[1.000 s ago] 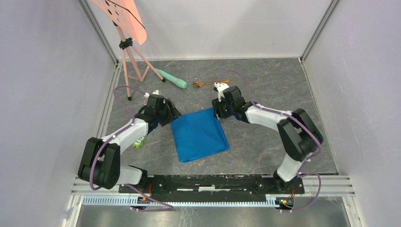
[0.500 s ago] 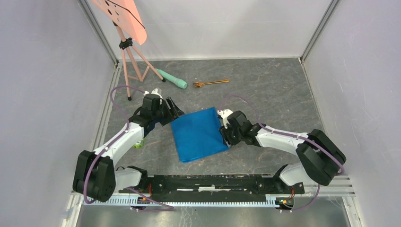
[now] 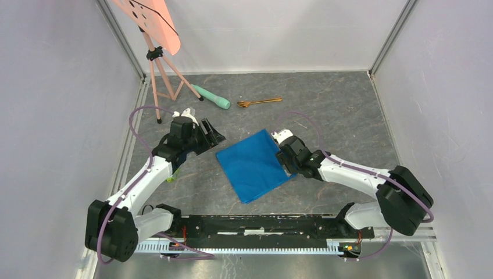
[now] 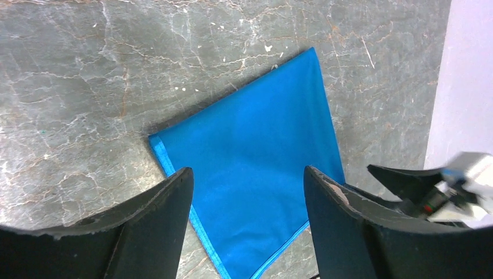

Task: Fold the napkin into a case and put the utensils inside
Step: Pick up the upper triangle-folded napkin from the center of the board.

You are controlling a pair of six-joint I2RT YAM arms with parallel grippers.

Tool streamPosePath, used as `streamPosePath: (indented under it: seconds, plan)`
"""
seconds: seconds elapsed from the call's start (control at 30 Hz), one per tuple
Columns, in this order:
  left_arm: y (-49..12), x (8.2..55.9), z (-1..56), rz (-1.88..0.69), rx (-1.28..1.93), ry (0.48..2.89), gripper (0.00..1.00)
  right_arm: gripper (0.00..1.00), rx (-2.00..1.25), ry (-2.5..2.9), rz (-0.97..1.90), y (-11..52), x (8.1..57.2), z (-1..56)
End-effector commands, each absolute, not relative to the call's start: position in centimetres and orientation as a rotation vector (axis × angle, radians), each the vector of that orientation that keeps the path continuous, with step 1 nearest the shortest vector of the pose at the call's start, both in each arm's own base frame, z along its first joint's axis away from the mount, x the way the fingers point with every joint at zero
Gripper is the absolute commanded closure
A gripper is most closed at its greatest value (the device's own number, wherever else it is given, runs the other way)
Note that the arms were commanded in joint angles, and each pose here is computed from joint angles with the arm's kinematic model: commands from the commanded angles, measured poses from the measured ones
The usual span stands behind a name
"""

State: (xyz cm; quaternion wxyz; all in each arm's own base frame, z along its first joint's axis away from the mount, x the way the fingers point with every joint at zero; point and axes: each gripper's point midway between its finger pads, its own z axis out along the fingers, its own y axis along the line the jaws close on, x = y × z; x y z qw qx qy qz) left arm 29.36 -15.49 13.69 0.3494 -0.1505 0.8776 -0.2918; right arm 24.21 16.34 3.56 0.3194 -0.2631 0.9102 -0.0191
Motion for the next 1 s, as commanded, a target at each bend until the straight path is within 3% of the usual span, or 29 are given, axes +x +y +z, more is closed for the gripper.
streamPosePath:
  seconds: [0.0,0.23,0.3,0.73,0.97]
  plan:
    - [-14.0,29.1,14.2,-0.665,-0.385,2.250,0.21,0.31,-0.781,2.224,-0.022,20.0,25.2,9.9]
    - [-6.4,28.7,14.0,-0.228,-0.733,2.177,0.07,0.16,-0.966,2.357,0.483,30.6,16.6,8.5]
    - [-5.3,28.3,14.0,-0.165,-0.792,2.179,0.05,0.16,-0.994,2.384,0.507,32.8,14.9,8.4]
    - [-3.4,26.8,13.0,-0.126,-0.840,2.162,0.02,0.39,-1.079,2.459,0.323,37.3,11.9,5.3]
    - [-3.7,26.6,13.2,-0.163,-0.825,2.158,0.02,0.41,-1.078,2.480,0.244,36.7,12.1,3.8]
